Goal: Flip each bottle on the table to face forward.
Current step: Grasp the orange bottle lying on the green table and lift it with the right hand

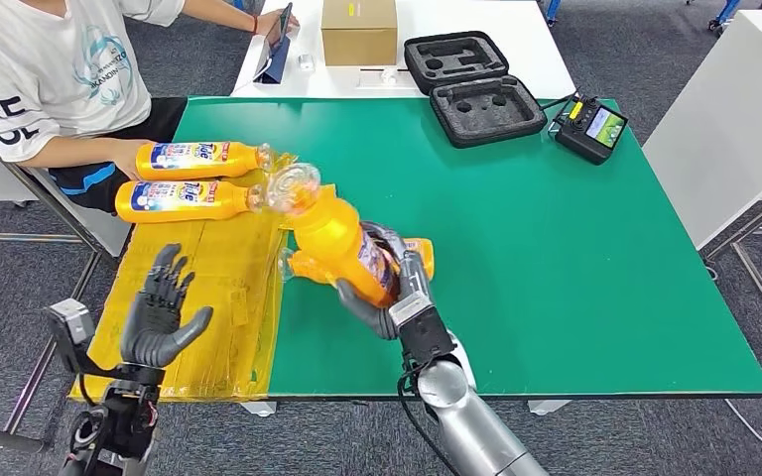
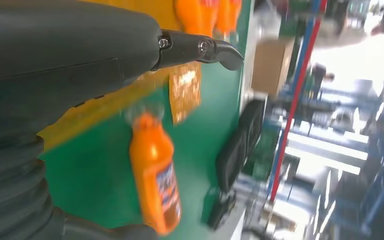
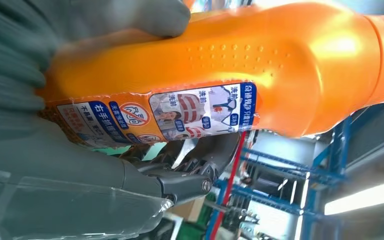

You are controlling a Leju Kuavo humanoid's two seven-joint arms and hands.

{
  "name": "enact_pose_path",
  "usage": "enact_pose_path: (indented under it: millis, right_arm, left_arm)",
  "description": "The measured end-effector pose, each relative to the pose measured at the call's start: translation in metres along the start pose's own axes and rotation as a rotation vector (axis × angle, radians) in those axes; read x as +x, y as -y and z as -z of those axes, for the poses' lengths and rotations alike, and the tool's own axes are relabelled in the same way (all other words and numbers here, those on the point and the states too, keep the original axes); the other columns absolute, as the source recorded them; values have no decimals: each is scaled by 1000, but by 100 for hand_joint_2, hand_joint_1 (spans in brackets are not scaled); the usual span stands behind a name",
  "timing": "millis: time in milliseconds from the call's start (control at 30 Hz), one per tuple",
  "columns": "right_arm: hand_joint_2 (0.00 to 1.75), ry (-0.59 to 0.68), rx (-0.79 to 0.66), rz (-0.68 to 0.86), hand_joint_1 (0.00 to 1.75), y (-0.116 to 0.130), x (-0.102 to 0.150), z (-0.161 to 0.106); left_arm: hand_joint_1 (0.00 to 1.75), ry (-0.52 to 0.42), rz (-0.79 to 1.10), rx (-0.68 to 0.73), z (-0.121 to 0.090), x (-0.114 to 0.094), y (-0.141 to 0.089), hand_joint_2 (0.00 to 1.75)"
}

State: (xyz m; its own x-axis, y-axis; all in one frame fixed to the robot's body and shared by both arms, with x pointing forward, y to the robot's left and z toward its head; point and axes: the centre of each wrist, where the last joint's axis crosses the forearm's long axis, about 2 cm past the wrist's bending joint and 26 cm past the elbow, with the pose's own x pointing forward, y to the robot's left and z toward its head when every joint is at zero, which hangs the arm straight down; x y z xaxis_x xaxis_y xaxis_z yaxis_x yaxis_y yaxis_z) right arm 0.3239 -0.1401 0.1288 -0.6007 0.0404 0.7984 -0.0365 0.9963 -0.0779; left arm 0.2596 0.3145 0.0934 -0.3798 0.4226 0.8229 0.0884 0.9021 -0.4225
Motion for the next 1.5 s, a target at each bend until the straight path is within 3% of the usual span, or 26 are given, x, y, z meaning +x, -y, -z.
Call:
enact_pose_path:
  millis: [333, 667, 1133, 1500]
  right_arm:
    - [175, -58, 31, -12, 175, -1, -11, -11]
    - [175, -80, 141, 19, 175, -35, -9, -18]
    - [175, -66, 279, 77, 175, -76, 2, -15]
    - [175, -96, 385, 41, 175, -89, -5, -15]
  left_arm:
    - [0, -41, -24, -168, 2, -2, 31, 175]
    - [0, -95, -9, -284, 3, -7, 67, 175]
    - [0, -213, -83, -206, 3, -24, 64, 175]
    - [0, -254, -224, -169, -1, -27, 54, 175]
